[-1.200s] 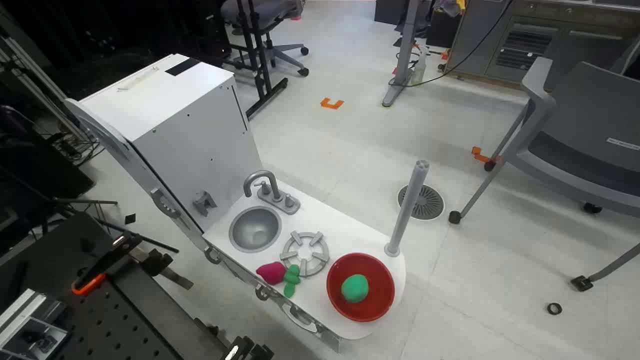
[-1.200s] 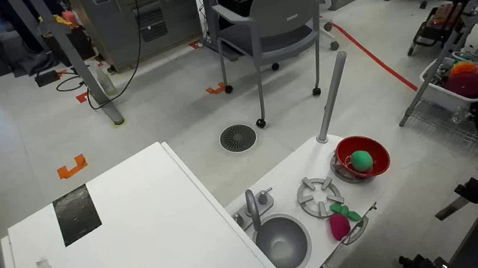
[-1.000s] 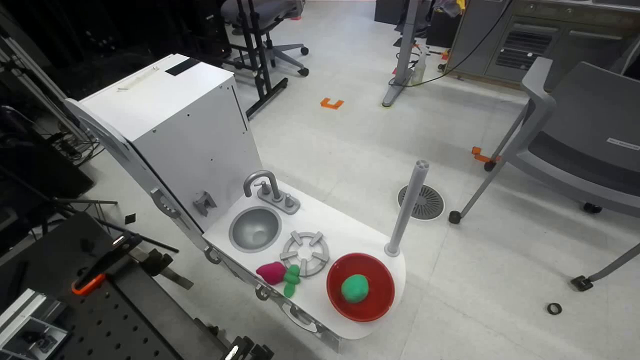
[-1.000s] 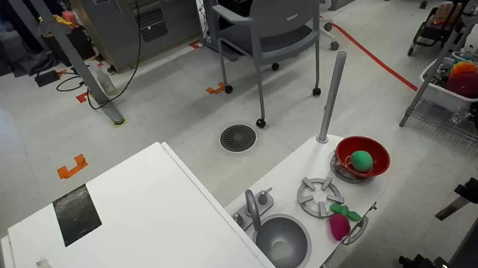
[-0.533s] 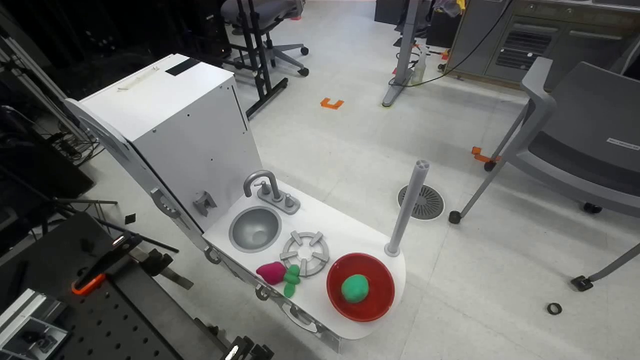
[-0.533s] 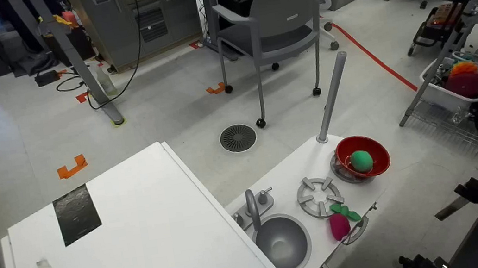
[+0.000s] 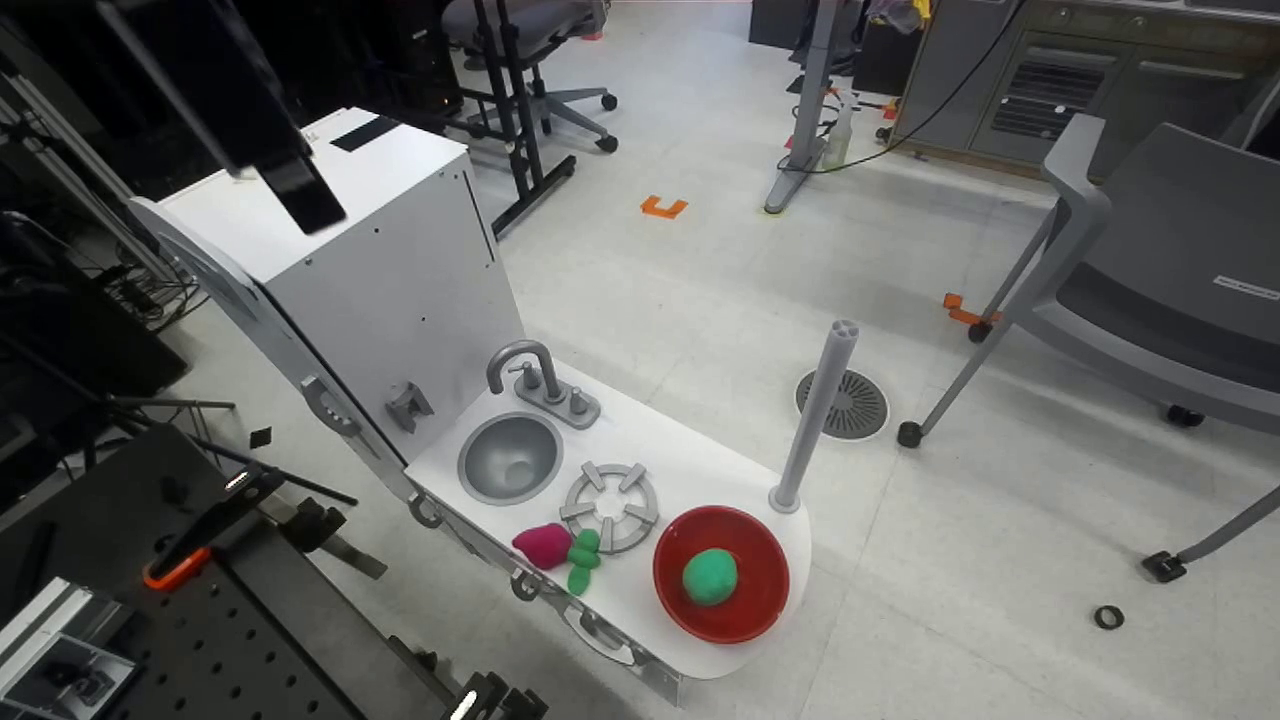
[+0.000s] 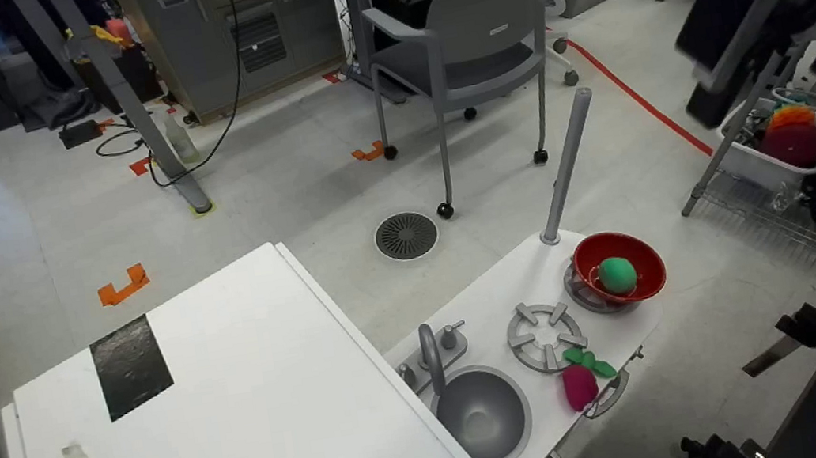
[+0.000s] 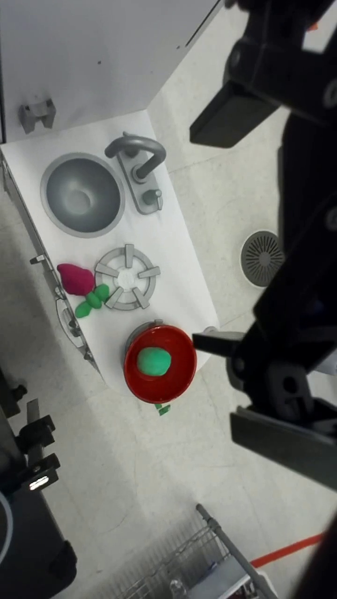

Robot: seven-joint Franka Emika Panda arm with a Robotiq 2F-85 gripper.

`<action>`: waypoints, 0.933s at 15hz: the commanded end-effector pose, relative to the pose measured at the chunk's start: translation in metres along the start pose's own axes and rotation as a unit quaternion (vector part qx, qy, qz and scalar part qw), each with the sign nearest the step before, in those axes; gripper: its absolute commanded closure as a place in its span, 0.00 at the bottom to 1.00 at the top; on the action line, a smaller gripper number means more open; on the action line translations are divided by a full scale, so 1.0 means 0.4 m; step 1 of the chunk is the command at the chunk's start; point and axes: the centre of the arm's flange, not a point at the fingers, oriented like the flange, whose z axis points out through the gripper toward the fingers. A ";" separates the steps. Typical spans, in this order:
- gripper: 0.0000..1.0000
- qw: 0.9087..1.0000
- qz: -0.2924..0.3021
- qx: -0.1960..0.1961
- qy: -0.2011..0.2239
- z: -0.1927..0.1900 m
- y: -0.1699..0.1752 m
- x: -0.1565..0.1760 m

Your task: Turn the tap faucet to the right

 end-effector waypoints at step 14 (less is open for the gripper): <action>0.00 0.999 0.001 -0.032 0.000 0.794 -0.410 0.117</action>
